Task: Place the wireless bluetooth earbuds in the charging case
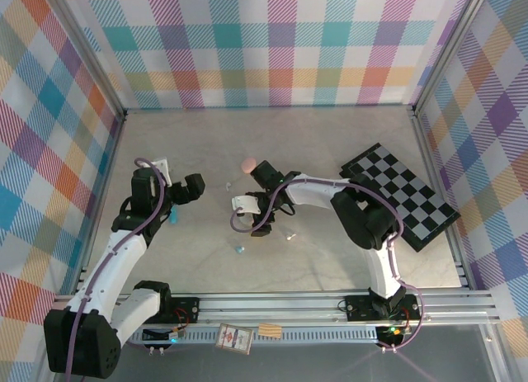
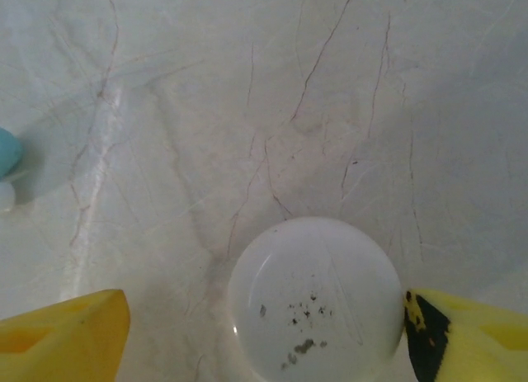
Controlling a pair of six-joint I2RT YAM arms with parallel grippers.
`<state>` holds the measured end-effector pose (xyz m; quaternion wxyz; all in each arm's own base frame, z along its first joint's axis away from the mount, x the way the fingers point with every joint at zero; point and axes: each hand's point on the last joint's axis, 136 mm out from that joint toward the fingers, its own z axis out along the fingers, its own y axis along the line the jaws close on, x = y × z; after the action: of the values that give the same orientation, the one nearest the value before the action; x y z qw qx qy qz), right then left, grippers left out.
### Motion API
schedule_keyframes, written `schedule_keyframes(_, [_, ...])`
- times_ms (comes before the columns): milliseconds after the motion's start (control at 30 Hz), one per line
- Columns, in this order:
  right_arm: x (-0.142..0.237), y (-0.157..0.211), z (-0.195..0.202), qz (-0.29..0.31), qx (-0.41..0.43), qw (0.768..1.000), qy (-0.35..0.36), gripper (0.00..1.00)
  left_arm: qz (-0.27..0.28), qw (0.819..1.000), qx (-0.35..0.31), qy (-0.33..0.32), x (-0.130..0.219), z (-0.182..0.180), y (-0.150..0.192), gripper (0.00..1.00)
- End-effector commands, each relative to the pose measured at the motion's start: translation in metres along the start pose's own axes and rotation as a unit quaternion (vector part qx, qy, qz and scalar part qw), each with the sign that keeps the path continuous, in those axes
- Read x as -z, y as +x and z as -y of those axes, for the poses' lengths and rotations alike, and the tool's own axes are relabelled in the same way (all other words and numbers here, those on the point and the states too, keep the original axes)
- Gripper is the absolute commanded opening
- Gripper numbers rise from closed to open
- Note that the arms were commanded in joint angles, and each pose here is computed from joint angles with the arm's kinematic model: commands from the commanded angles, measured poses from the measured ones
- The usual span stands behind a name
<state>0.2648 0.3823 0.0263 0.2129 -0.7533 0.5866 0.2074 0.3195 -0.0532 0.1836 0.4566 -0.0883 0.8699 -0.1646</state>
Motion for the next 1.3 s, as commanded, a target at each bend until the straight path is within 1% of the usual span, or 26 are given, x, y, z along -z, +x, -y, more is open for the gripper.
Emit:
schedule_keyframes(0, [-0.004,0.000,-0.005,-0.006,0.019,1.000,-0.020,0.79,-0.009,1.000,0.006,-0.002,0.002,-0.004,0.007,1.00])
schedule_keyframes(33, [-0.005,0.001,-0.005,-0.008,0.018,1.000,-0.020,0.78,-0.009,1.000,0.006,0.000,0.002,-0.003,0.007,1.00])
schedule_keyframes(267, [-0.006,0.001,-0.004,-0.006,0.014,1.000,-0.020,0.55,-0.010,1.000,0.002,0.001,0.002,-0.003,0.006,1.00])
schedule_keyframes(367, [-0.005,-0.001,-0.004,-0.004,0.012,1.000,-0.019,0.47,-0.010,1.000,0.001,0.005,0.002,-0.001,0.005,1.00])
schedule_keyframes(467, [-0.001,-0.004,-0.002,0.001,0.009,1.000,-0.012,0.45,-0.012,1.000,-0.002,0.010,0.002,0.001,0.005,1.00])
schedule_keyframes(567, [0.011,-0.009,0.002,0.012,-0.002,1.000,0.004,0.44,-0.014,1.000,-0.004,0.023,0.002,0.006,0.005,1.00])
schedule_keyframes(667, [0.030,-0.013,0.011,0.025,-0.014,0.999,0.041,0.44,-0.016,0.998,-0.005,0.061,0.004,0.020,0.003,1.00])
schedule_keyframes(767, [0.057,-0.016,0.021,0.045,-0.030,0.995,0.089,0.44,-0.016,0.993,0.013,0.116,0.006,0.041,-0.002,1.00])
schedule_keyframes(867, [0.087,-0.019,0.029,0.065,-0.044,0.988,0.136,0.43,-0.011,0.981,0.036,0.191,0.007,0.071,-0.012,1.00])
schedule_keyframes(933, [0.107,-0.020,0.033,0.071,-0.048,0.983,0.165,0.43,-0.020,0.971,0.045,0.232,0.008,0.092,-0.015,1.00])
schedule_keyframes(1067, [0.144,-0.023,0.037,0.082,-0.047,0.972,0.213,0.44,-0.043,0.950,0.040,0.305,0.013,0.137,-0.012,1.00])
schedule_keyframes(1133, [0.164,-0.028,0.038,0.095,-0.050,0.967,0.232,0.43,-0.044,0.937,0.039,0.345,0.018,0.160,-0.012,0.98])
schedule_keyframes(1267, [0.193,-0.039,0.036,0.128,-0.054,0.958,0.249,0.43,-0.045,0.911,0.039,0.409,0.027,0.202,-0.012,0.90])
